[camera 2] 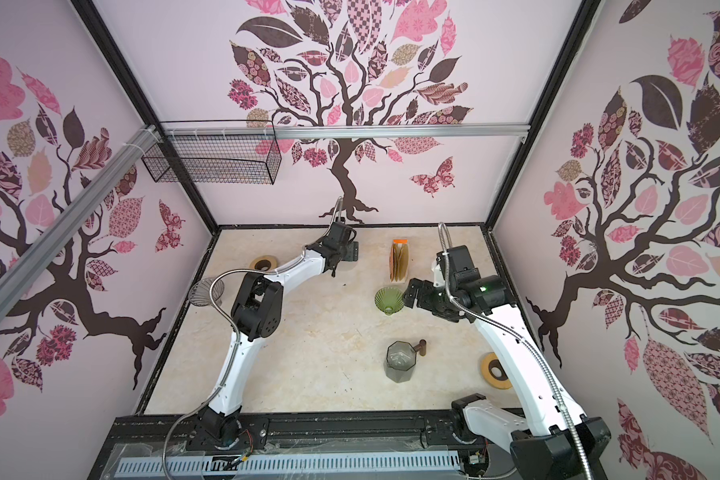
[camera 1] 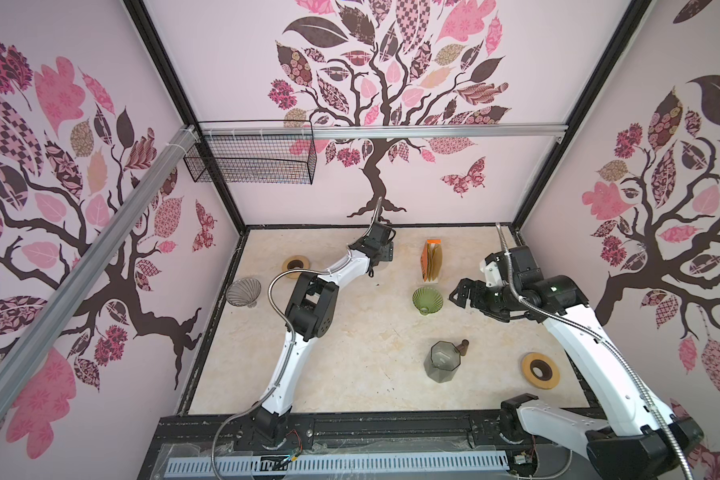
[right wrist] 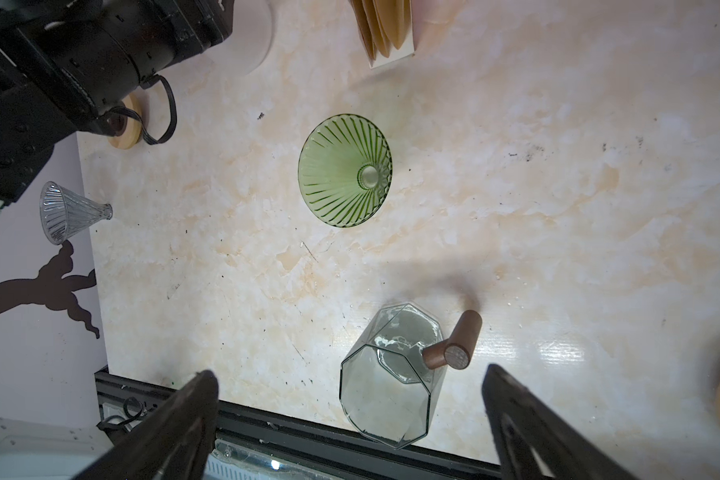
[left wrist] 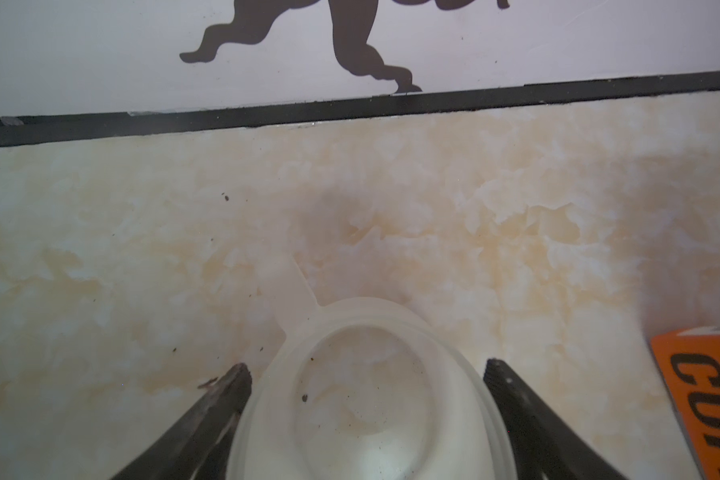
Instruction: Place the coffee filter in the dripper
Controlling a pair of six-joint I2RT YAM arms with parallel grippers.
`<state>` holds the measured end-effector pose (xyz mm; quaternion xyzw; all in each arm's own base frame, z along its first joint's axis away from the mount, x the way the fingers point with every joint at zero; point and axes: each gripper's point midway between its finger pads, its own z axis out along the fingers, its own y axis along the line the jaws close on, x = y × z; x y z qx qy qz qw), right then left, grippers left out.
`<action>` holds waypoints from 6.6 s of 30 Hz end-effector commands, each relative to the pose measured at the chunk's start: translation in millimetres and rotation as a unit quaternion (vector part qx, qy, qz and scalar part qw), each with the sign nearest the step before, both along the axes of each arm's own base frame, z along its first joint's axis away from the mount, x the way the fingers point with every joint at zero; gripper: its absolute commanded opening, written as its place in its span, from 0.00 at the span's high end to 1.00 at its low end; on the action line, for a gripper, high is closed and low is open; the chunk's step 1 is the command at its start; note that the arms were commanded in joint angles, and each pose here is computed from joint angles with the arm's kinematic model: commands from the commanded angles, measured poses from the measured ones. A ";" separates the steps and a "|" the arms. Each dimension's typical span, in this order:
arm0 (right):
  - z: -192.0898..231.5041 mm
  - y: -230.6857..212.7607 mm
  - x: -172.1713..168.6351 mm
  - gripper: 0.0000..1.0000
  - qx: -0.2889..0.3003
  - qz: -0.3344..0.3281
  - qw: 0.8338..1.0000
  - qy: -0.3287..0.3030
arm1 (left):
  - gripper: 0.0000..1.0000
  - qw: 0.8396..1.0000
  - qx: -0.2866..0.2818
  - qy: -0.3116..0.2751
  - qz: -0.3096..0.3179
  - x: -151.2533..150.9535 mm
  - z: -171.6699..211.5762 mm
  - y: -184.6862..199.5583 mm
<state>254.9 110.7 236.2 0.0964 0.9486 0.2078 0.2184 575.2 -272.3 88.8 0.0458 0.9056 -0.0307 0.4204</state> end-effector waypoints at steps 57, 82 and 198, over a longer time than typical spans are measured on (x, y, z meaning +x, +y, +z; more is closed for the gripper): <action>30.3 13.6 -8.0 0.00 0.055 0.024 0.995 -0.074 | 0.02 0.999 -0.050 -0.016 0.000 -203.9 65.7 61.5; 36.8 16.7 -4.9 0.00 0.082 0.009 0.992 -0.094 | 0.06 0.802 -0.432 -0.039 0.411 -145.4 80.0 225.3; 19.1 26.2 -8.8 0.00 0.066 0.071 0.992 -0.074 | 1.00 0.710 -0.556 -0.028 0.431 -51.0 32.8 248.4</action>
